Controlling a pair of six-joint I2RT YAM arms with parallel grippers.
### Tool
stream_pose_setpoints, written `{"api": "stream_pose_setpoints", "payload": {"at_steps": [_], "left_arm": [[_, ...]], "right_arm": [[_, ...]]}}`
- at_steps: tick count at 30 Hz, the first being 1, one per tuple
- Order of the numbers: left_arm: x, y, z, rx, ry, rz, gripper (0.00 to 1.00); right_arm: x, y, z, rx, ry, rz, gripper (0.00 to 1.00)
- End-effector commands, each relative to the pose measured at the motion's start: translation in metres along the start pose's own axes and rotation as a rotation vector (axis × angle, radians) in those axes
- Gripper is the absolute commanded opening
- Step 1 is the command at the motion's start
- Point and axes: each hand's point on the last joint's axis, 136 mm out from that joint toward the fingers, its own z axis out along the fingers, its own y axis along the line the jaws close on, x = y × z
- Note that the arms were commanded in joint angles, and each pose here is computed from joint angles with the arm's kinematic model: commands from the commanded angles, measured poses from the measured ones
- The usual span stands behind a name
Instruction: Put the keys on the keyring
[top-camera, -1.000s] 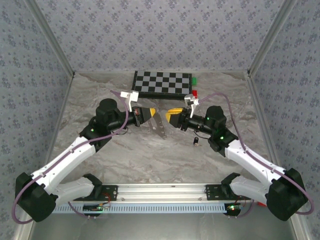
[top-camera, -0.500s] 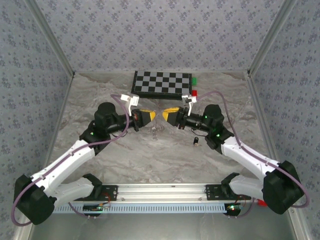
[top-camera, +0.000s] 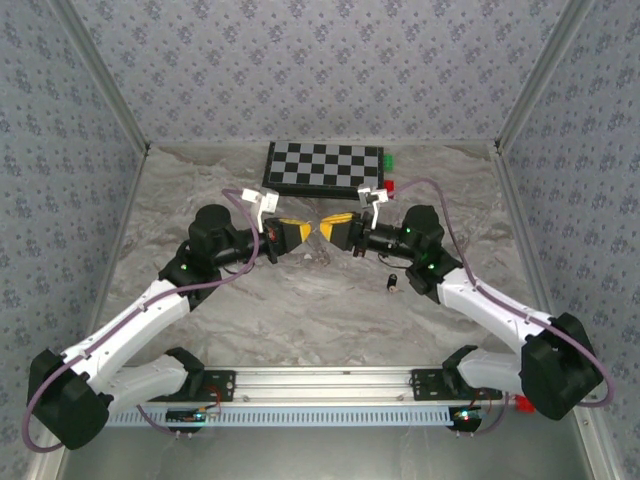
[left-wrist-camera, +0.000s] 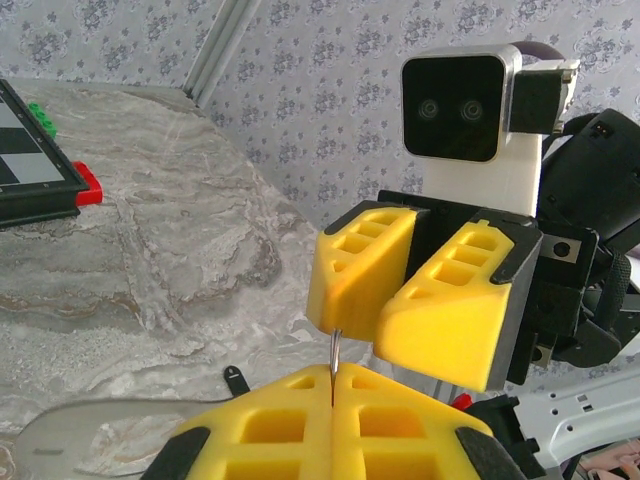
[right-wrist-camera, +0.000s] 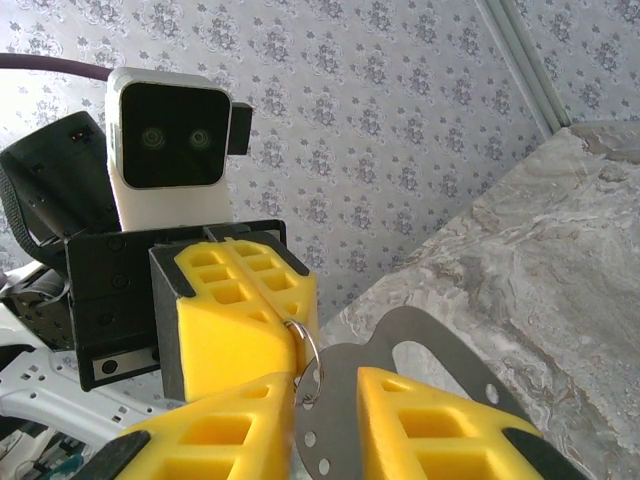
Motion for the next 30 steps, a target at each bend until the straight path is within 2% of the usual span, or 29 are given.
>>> {"api": "stream_pose_setpoints", "payload": {"at_steps": [1, 25, 30], "left_arm": [[-0.017, -0.018, -0.005, 0.058, -0.037, 0.052, 0.00], [-0.014, -0.021, -0.005, 0.075, -0.024, 0.050, 0.00], [-0.015, -0.023, -0.006, 0.076, -0.025, 0.056, 0.00]], "right_arm": [[-0.013, 0.017, 0.004, -0.054, -0.013, -0.032, 0.22], [-0.002, 0.023, 0.014, -0.096, 0.043, -0.028, 0.16], [-0.001, 0.022, 0.015, -0.094, 0.046, -0.023, 0.12]]}}
